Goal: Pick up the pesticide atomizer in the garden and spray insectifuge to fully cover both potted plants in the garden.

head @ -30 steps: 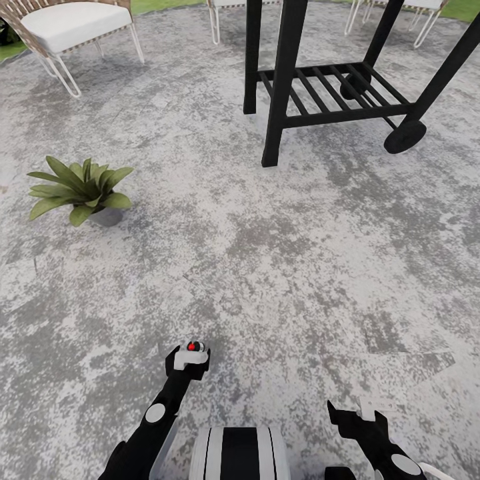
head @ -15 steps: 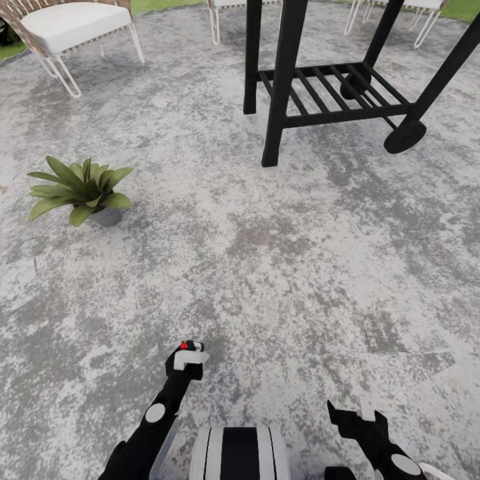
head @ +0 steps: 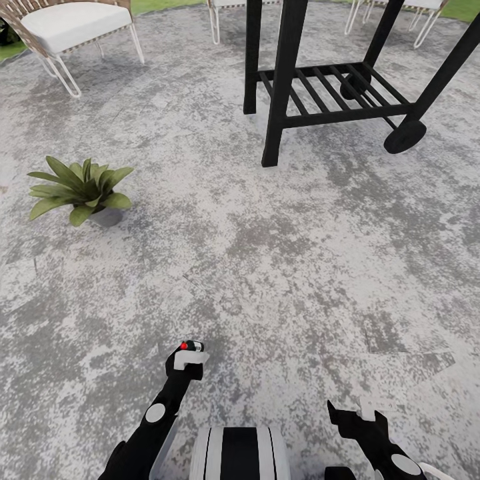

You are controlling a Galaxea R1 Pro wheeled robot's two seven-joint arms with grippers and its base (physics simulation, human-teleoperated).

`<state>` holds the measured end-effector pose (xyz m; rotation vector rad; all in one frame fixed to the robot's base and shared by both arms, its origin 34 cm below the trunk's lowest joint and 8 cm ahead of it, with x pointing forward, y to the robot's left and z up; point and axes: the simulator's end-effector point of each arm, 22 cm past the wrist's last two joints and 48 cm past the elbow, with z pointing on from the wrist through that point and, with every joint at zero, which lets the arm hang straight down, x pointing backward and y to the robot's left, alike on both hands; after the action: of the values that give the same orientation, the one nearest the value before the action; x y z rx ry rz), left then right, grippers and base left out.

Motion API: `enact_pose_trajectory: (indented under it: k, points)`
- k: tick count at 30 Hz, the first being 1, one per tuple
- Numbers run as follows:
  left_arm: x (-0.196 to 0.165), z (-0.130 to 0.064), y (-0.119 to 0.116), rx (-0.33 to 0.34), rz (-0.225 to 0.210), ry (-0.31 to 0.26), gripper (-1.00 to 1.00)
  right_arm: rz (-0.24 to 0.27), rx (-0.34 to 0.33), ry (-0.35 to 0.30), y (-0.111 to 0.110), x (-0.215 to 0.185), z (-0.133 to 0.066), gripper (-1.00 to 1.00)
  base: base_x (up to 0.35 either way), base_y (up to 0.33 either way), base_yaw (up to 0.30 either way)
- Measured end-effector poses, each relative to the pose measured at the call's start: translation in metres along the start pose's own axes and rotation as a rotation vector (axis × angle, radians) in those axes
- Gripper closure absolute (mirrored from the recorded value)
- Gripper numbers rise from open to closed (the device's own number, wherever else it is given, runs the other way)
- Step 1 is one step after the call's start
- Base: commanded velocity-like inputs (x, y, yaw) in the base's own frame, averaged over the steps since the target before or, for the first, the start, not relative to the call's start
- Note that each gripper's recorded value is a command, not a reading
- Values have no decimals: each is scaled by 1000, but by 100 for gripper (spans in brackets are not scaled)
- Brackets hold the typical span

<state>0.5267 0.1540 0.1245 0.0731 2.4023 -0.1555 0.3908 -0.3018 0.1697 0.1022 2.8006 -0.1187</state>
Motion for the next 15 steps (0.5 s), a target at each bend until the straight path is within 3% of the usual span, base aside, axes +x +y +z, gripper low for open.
enact_pose_trajectory:
  k: [15]
  points:
    - [0,0,0,-1,-1,-1,100,2,-1,0,1,0,0,-100,0,0,0]
